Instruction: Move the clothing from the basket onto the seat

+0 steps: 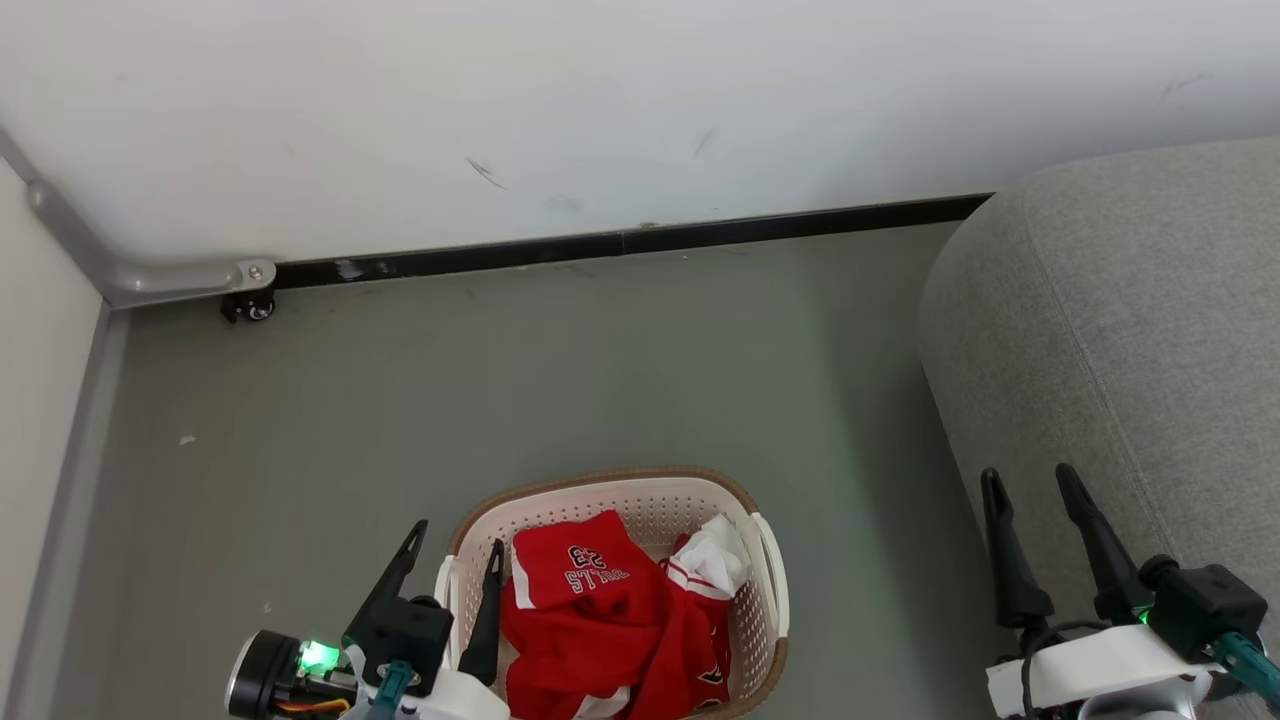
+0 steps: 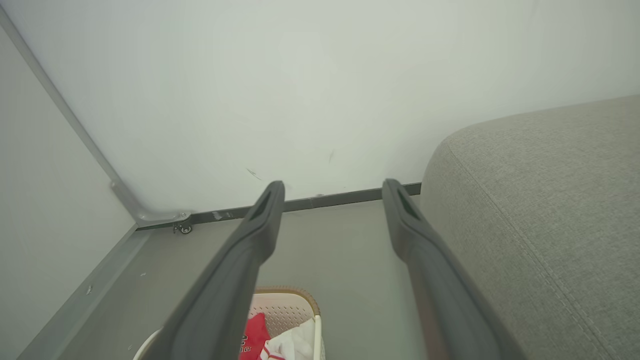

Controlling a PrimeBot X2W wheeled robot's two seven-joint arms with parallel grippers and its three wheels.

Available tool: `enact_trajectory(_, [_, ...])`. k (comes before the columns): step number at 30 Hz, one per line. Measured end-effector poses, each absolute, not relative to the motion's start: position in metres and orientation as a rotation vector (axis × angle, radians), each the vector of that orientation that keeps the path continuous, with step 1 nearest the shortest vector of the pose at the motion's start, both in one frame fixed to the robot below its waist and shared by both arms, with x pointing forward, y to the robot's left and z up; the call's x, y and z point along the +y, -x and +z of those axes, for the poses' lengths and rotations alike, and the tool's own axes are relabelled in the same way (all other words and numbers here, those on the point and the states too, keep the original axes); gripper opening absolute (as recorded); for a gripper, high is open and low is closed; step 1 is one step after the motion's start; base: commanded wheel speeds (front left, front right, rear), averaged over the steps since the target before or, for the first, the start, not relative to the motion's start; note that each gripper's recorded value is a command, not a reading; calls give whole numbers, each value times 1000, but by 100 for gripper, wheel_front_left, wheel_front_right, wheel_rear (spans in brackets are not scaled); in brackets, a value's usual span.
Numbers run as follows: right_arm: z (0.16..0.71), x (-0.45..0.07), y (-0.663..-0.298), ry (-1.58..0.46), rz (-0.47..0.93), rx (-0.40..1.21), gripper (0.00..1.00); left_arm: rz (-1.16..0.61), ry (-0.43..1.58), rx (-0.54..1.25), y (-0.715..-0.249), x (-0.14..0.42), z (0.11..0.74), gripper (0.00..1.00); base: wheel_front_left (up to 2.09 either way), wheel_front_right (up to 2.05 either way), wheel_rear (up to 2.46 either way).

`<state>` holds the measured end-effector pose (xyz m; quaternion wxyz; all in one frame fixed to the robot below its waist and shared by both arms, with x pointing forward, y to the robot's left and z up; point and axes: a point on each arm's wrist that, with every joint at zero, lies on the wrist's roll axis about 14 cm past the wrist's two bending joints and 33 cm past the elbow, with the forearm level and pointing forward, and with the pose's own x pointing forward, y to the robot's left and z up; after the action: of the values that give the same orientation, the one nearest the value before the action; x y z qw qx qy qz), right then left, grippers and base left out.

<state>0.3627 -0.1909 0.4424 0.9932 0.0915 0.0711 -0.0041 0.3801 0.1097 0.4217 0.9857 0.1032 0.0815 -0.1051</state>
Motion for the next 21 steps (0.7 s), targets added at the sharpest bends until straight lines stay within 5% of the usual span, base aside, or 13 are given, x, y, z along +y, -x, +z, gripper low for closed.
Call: enact_trajectory(21, [428, -209, -393, -180, -62, 157, 100, -410, -340, 309, -422, 82, 353, 100, 0, 0, 0])
